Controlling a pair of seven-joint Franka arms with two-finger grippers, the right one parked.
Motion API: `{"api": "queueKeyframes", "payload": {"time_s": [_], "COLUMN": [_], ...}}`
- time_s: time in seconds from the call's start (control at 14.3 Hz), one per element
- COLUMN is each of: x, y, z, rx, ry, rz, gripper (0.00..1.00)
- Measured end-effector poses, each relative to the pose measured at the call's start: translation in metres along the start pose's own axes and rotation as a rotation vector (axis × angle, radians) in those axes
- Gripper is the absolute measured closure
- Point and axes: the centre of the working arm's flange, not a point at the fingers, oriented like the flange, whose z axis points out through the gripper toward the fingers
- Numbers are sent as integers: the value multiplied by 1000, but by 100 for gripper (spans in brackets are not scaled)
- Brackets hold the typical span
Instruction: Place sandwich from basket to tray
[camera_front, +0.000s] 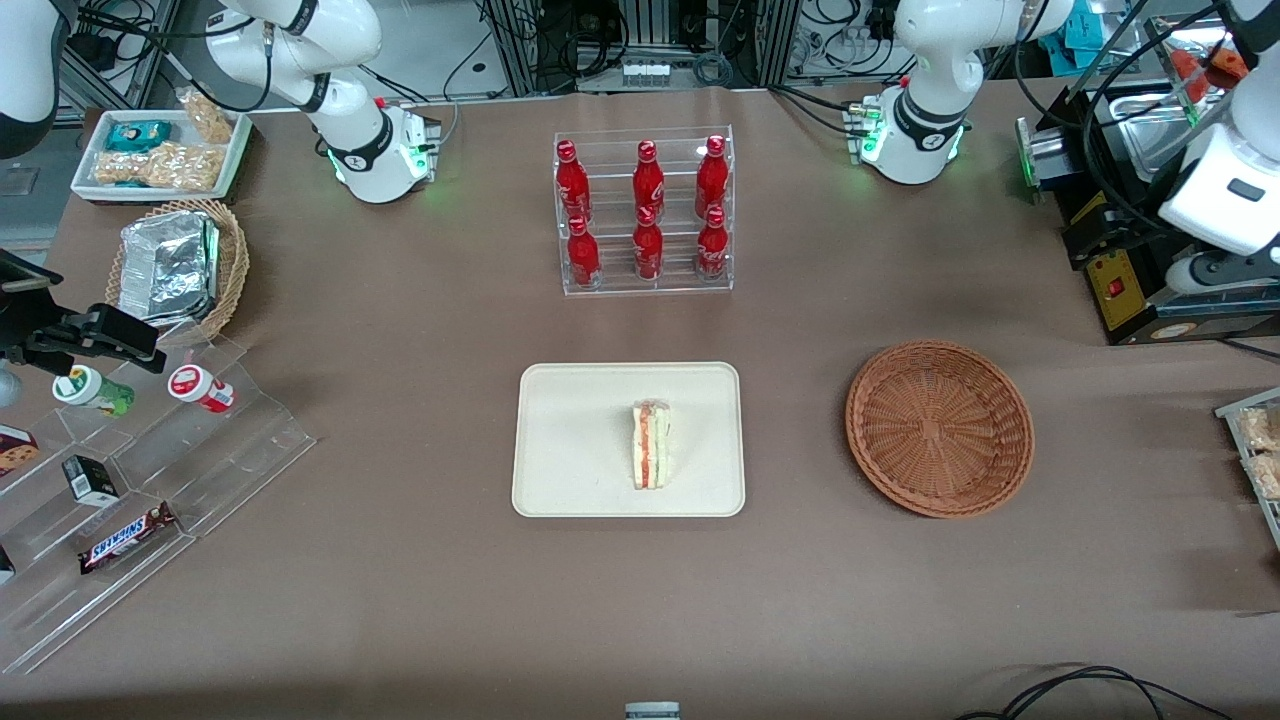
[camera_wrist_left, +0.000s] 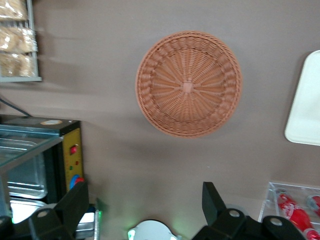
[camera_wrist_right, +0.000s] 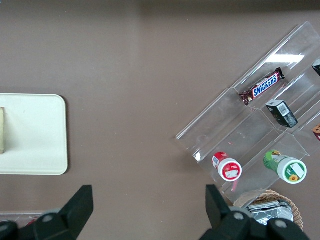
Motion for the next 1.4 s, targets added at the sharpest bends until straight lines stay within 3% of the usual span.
{"api": "queueKeyframes", "payload": {"time_s": [0.14, 0.49, 1.4], "x": [1, 1, 4], "y": [-5, 0, 3], "z": [0, -5, -6], "rx": [-37, -78, -85], "ry": [-7, 7, 24], "rz": [-7, -43, -52], "gripper": [0, 0, 0]}}
